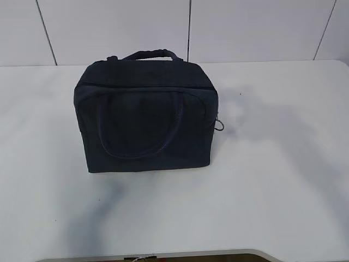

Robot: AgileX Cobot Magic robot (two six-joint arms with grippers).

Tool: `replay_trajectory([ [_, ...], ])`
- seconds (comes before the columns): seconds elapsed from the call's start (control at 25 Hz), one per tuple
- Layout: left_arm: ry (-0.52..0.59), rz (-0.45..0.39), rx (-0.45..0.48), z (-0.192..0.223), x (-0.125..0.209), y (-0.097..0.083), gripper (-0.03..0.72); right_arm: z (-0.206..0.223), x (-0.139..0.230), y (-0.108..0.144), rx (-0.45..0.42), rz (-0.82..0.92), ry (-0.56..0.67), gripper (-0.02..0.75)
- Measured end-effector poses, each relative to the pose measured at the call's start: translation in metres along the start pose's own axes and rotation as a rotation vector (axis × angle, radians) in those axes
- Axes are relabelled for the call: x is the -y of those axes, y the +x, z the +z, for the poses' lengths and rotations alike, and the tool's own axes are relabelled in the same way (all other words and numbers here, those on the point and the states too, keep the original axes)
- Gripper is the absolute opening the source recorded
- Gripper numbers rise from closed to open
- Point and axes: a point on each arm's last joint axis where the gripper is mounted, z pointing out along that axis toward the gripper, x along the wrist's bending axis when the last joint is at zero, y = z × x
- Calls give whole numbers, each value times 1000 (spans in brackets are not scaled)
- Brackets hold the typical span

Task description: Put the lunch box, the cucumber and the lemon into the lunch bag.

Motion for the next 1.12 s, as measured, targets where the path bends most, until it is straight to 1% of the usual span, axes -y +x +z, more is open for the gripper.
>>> replay_trajectory([
  [0.2, 1, 0, -2, 0, 0, 0, 432, -30, 39, 7, 128, 57, -77, 428],
  [0.36, 1, 0, -2, 0, 0, 0, 432, -59, 71, 16, 220, 80, -168, 428],
  [0.48, 1, 0, -2, 0, 0, 0, 432, -66, 91, 22, 236, 123, -210, 428],
  [0.68, 1, 0, -2, 0, 0, 0, 432, -59, 127, 31, 239, 177, -251, 428],
  [0.8, 3, 0, -5, 0, 0, 0, 432, -54, 147, 36, 246, 181, -294, 428],
  [1.12, 19, 0, -40, 0, 2, 4, 432, -30, 199, 47, 256, 182, -346, 428],
])
